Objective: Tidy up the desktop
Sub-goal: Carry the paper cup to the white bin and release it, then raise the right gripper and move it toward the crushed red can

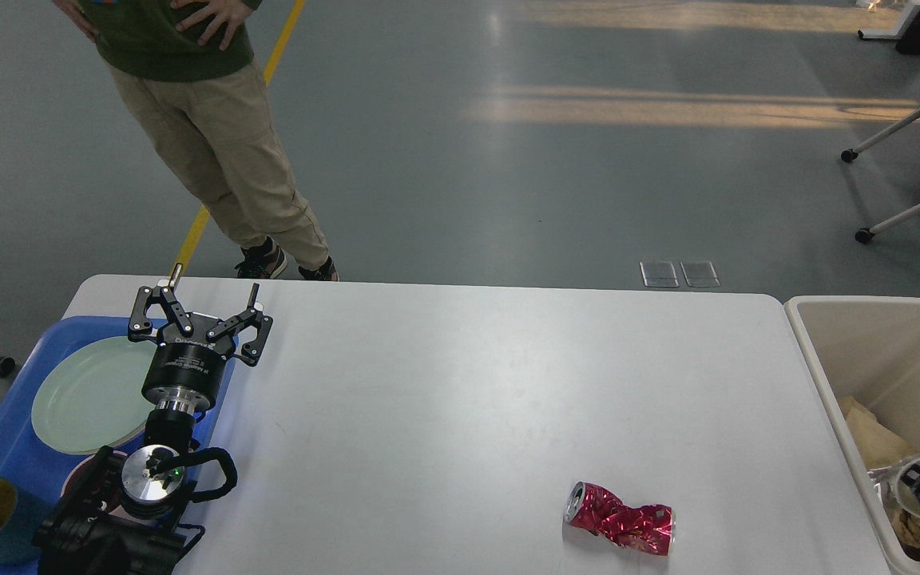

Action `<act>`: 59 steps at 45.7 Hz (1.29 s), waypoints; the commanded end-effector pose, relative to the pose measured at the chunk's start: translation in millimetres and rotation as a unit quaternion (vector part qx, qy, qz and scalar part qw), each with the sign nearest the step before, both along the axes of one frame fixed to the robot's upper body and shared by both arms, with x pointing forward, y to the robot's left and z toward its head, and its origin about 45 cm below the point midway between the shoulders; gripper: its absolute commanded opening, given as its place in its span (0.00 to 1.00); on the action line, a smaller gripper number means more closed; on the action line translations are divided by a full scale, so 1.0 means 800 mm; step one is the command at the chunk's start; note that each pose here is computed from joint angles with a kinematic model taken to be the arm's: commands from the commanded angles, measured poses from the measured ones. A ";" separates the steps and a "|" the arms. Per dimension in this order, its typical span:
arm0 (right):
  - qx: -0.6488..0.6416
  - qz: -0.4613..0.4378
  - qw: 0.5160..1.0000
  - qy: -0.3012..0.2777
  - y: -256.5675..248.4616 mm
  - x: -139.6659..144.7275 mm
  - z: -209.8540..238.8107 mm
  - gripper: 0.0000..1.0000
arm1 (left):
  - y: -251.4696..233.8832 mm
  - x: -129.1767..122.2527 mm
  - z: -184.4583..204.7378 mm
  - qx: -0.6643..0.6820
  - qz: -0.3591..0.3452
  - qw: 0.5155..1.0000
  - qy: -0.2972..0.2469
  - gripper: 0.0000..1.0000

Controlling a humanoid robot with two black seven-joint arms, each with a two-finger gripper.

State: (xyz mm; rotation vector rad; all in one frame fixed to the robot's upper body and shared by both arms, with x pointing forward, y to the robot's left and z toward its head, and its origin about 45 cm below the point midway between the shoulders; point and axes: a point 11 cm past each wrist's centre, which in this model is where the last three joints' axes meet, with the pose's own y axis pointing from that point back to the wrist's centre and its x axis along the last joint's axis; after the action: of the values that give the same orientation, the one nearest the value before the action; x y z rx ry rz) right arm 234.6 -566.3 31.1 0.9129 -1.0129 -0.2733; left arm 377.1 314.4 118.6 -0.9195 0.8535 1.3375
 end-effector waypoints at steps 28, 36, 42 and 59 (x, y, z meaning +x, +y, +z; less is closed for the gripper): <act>-0.032 -0.016 0.999 -0.040 -0.002 -0.007 -0.005 1.00 | 0.000 0.000 0.000 0.000 0.000 1.000 0.000 0.96; -0.020 -0.017 0.999 -0.043 -0.002 0.009 0.007 1.00 | 0.000 0.000 0.000 0.000 0.000 1.000 0.000 0.96; 0.021 -0.020 0.999 -0.027 -0.006 0.034 0.040 1.00 | 0.000 0.000 0.000 0.000 0.000 1.000 0.000 0.96; 0.157 0.155 0.969 0.114 0.112 0.149 0.202 1.00 | 0.000 0.000 0.000 0.000 0.000 1.000 0.000 0.96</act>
State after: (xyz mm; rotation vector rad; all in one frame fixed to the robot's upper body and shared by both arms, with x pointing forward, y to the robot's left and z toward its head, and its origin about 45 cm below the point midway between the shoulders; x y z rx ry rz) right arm 333.9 -517.3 155.5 1.1800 -0.7681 -0.2738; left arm 377.4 314.3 118.8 -0.9192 0.8537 1.3381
